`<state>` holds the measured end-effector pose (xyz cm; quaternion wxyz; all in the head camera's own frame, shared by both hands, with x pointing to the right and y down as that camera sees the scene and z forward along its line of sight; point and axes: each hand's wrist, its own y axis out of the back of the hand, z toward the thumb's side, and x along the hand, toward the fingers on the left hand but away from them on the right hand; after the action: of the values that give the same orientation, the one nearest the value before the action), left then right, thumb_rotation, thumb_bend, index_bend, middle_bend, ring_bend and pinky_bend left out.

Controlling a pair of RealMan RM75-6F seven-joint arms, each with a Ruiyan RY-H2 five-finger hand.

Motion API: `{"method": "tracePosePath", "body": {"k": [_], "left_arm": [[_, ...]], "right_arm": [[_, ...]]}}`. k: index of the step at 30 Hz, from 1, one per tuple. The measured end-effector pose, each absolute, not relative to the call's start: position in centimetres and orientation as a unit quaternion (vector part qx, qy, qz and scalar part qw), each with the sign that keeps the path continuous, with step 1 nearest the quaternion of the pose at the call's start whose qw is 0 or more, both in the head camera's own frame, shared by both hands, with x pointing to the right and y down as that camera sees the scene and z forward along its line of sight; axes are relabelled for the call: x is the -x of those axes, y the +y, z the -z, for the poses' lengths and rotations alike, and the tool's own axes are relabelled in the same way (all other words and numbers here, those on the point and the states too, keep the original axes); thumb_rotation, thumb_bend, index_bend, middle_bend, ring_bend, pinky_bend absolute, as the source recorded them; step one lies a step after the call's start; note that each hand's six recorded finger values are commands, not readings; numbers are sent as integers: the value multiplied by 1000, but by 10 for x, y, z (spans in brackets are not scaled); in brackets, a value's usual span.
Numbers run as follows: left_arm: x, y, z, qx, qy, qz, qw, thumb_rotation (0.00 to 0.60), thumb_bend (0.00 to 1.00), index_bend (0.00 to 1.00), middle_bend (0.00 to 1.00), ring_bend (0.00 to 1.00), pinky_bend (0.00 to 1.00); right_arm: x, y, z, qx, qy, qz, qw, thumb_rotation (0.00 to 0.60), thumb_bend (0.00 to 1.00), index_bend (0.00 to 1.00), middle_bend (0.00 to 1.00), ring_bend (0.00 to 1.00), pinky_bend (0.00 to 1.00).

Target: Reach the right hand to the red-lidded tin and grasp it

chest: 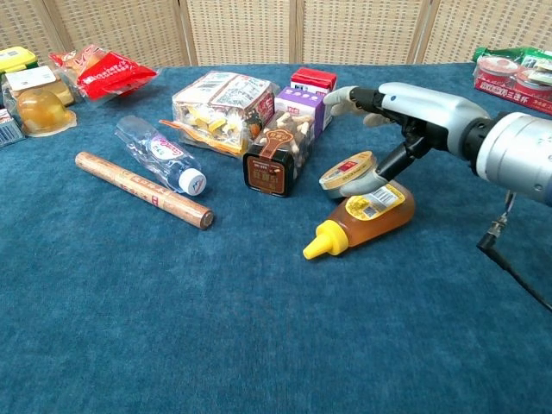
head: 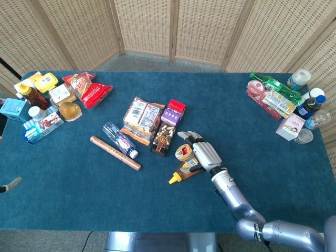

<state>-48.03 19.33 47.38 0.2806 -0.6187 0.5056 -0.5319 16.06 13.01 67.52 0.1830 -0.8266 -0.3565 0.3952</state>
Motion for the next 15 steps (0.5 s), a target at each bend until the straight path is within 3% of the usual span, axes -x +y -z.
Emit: {"method": "tracePosePath", "body": {"k": [15], "left_arm": [[481, 193, -475, 616, 506, 535, 280, 600, 20, 110, 0, 0, 98]], "right_arm": [[-160, 130, -697, 823, -349, -415, 172, 600, 0, 0, 0, 0, 0]]}}
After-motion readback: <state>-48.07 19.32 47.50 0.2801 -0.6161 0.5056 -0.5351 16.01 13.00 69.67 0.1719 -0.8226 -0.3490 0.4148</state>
